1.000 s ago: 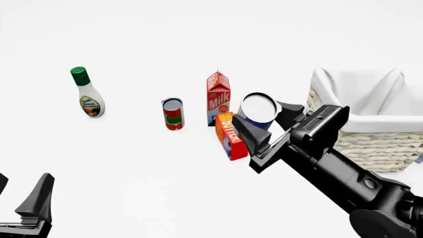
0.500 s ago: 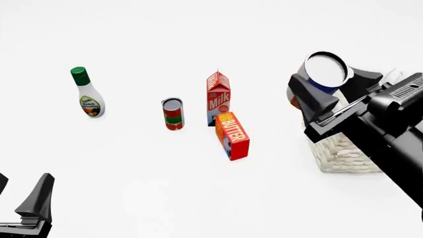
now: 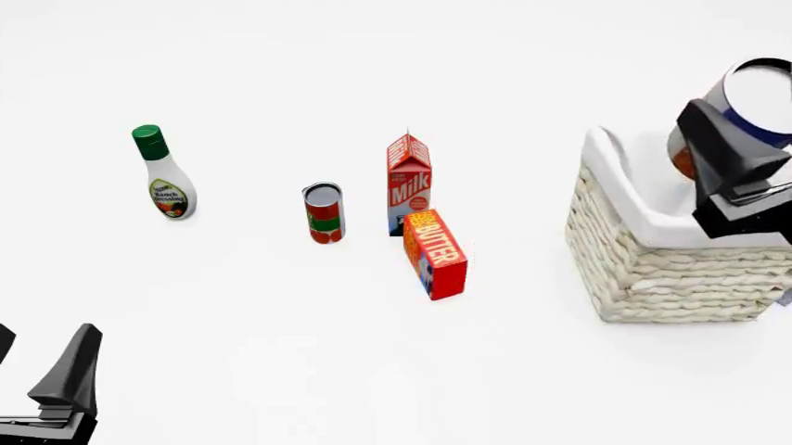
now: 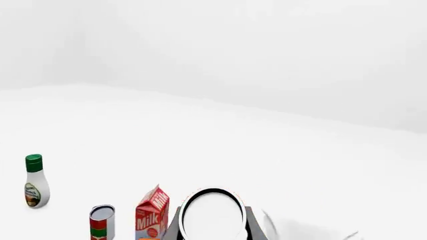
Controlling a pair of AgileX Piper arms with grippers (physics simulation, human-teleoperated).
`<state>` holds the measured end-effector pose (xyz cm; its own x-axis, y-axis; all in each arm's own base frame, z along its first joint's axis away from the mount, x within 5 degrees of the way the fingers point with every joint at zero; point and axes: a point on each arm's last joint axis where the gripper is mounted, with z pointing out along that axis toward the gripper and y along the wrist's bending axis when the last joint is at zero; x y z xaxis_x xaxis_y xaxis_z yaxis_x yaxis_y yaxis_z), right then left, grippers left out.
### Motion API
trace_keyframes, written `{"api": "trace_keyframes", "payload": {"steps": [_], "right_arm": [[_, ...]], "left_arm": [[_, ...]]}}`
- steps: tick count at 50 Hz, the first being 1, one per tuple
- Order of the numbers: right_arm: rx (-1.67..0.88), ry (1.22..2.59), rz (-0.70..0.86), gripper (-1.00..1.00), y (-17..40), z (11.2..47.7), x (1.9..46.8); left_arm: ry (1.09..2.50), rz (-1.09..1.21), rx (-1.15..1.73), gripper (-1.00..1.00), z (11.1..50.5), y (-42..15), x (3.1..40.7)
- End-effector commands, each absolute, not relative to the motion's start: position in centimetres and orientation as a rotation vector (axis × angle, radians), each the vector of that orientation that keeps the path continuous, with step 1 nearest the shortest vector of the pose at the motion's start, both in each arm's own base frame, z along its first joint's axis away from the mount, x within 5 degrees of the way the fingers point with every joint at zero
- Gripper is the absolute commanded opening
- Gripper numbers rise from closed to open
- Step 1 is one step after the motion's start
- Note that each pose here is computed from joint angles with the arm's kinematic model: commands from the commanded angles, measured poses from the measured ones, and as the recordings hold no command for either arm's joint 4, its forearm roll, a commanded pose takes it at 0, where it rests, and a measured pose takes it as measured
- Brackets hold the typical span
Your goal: Pick the alphabet soup and place it in the basket.
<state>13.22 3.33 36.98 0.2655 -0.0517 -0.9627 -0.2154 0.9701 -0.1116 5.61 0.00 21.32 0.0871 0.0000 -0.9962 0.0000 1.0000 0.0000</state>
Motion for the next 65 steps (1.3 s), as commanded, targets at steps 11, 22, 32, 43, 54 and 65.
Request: {"api": "trace_keyframes", "payload": {"steps": [11,22,32,43,54,65], "right_arm": [[-0.057,1.319,-0.076,-1.00,0.0,38.9,12.1],[0.003,1.321,-0.155,-1.00,-1.2,39.9,12.4],[0.019,1.344,-0.202,-1.00,-1.8,40.3,13.3],[-0.013,1.467,-0.251,-1.00,-2.3,40.7,15.5],[-0.042,1.524,-0.291,-1.00,-2.5,41.1,16.1],[-0.078,1.613,-0.303,-1.00,-2.6,40.8,17.4]], "left_arm": [[1.484,0.000,0.000,1.00,21.3,0.0,5.6],[1.484,0.000,0.000,1.00,21.3,0.0,5.6],[1.484,0.000,0.000,1.00,21.3,0.0,5.6],[1.484,0.000,0.000,1.00,21.3,0.0,5.6],[1.484,0.000,0.000,1.00,21.3,0.0,5.6],[1.484,0.000,0.000,1.00,21.3,0.0,5.6]]}}
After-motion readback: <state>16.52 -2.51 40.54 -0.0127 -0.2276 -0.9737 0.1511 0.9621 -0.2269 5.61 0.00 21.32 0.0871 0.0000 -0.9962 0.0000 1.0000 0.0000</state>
